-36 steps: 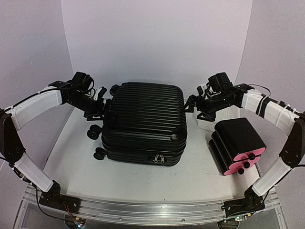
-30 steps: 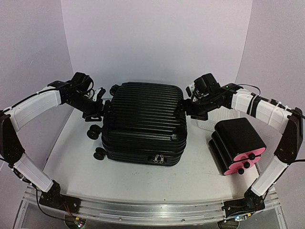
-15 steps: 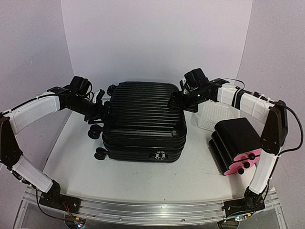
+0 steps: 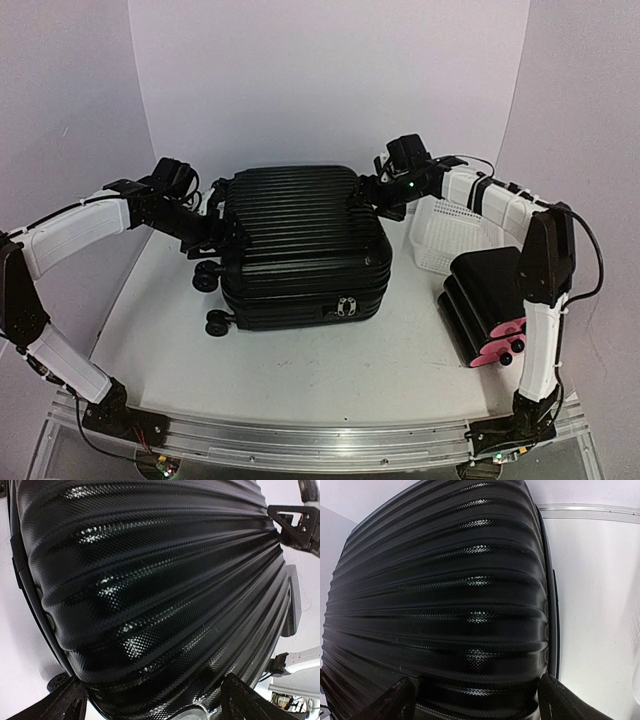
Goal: Open, take out, and arrange the luggage
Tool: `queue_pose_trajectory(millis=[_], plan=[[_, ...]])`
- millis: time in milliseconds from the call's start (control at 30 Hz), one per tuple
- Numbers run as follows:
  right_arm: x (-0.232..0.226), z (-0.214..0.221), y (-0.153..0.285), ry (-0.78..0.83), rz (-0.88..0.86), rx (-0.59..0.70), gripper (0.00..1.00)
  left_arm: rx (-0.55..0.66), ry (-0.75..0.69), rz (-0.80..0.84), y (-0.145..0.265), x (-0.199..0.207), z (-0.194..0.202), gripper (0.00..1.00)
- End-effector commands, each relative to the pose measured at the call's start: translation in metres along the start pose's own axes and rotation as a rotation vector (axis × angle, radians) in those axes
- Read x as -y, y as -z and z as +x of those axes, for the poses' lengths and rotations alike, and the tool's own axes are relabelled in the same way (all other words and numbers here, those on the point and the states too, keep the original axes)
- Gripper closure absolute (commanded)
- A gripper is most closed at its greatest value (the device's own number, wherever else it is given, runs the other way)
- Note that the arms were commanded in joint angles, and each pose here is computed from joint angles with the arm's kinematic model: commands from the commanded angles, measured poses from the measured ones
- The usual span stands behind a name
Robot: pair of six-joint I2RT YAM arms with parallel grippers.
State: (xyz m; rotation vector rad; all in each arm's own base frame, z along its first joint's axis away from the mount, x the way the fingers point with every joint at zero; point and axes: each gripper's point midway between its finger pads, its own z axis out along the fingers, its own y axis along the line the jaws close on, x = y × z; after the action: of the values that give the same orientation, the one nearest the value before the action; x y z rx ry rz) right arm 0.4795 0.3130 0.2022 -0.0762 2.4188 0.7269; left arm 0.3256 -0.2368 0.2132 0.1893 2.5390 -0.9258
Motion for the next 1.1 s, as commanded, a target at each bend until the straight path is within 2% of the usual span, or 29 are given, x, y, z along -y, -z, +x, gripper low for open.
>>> queue_pose_trajectory(millis=[0, 200, 367, 533, 667, 833, 900, 1067], plan=[[0.001, 0.027, -0.006, 0.082, 0.0, -0.13, 0.12, -0.027, -0.068, 0.097, 0.007, 0.032, 0.0, 0.07], [0.004, 0.031, 0.034, 0.205, 0.065, -0.181, 0.07, 0.021, -0.119, 0.082, 0.031, 0.04, -0.005, 0.05], [0.009, 0.035, 0.074, 0.261, 0.115, -0.183, 0.02, 0.094, -0.15, -0.004, 0.06, 0.038, -0.013, 0.01], [0.014, 0.047, 0.112, 0.256, 0.153, -0.201, 0.02, 0.149, -0.172, -0.008, 0.084, 0.043, -0.007, 0.01], [0.014, 0.064, 0.14, 0.205, 0.146, -0.217, 0.02, 0.158, -0.159, 0.065, 0.102, 0.055, 0.011, 0.0], [0.002, 0.1, 0.157, 0.196, 0.113, -0.258, 0.02, 0.115, -0.184, 0.164, 0.095, 0.087, 0.045, 0.01], [-0.002, 0.114, 0.159, 0.201, 0.105, -0.274, 0.02, 0.081, -0.212, 0.177, 0.081, 0.104, 0.063, 0.01], [-0.014, 0.12, 0.156, 0.171, 0.01, -0.209, 0.02, 0.019, -0.267, 0.19, 0.035, 0.14, 0.106, 0.04]])
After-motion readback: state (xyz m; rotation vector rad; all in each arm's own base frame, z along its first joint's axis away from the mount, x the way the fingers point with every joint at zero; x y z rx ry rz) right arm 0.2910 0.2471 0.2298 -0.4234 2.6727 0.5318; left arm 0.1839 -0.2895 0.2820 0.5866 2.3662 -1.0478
